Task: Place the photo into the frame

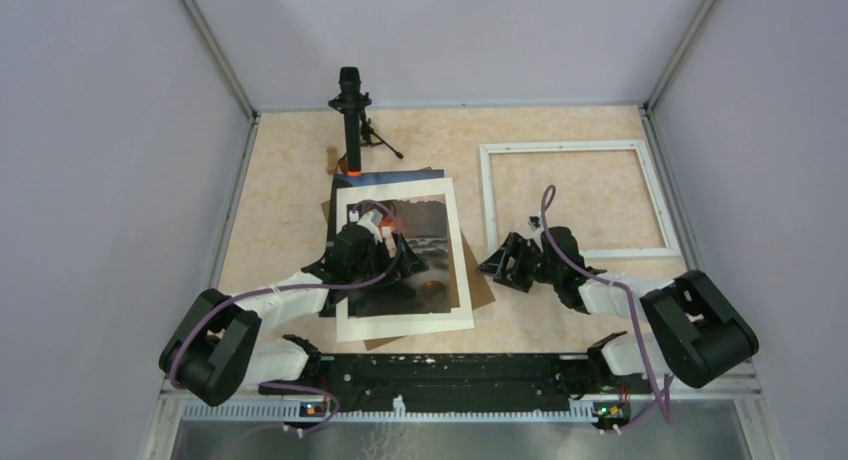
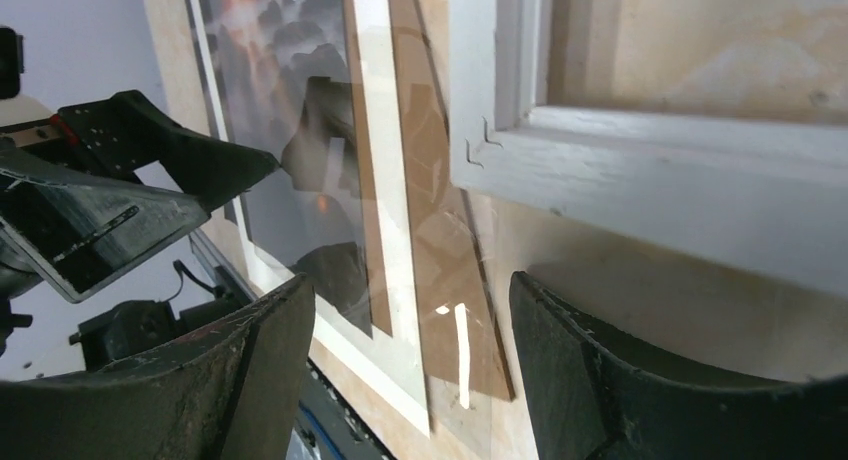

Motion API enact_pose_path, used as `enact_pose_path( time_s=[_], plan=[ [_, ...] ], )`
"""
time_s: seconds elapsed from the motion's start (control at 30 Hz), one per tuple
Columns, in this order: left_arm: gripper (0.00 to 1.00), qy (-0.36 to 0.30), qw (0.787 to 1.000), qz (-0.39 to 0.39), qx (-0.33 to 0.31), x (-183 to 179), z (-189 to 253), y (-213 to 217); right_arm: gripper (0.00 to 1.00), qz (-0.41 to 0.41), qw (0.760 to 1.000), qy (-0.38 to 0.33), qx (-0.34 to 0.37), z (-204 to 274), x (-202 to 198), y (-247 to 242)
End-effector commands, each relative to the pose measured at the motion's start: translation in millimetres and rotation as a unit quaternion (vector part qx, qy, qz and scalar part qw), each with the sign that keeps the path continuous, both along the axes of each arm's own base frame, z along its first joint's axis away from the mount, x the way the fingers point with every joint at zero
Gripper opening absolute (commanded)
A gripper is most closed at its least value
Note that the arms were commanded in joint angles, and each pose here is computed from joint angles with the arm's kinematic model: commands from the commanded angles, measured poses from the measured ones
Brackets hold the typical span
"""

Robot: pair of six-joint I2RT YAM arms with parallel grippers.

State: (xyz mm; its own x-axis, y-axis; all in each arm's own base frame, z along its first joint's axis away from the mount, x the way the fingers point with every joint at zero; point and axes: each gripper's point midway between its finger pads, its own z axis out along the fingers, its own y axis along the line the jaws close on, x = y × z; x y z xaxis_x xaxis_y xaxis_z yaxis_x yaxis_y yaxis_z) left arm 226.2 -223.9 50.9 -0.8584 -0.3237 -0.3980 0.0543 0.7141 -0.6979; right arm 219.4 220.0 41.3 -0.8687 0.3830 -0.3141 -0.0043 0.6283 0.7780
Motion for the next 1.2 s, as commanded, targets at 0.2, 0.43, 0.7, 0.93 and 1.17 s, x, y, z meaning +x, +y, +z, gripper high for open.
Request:
enact_pose_path(
  time_s=[0.2, 0.43, 0.7, 0.93, 1.17],
  plan=[
    [0.98, 0.097, 0.993, -0.011, 0.063, -44, -54, 24, 0.70, 0.028, 0.999, -0.009, 0.041, -2, 0, 13],
    [0.98, 0.101, 0.993, -0.014, 0.060, -43, -57, 21, 0.70, 0.051, 0.985, -0.024, 0.164, 41, -6, 34],
    [0.98, 0.099, 0.993, -0.014, 0.059, -43, -54, 21, 0.70, 0.032, 0.947, -0.030, 0.319, 105, -18, 34],
    [0.98, 0.097, 0.993, -0.015, 0.058, -43, -52, 21, 0.70, 0.023, 0.947, -0.022, 0.320, 103, -18, 34],
    [0.98, 0.096, 0.994, -0.015, 0.058, -43, -51, 21, 0.71, 0.025, 0.941, -0.034, 0.337, 110, -16, 38]
  ],
)
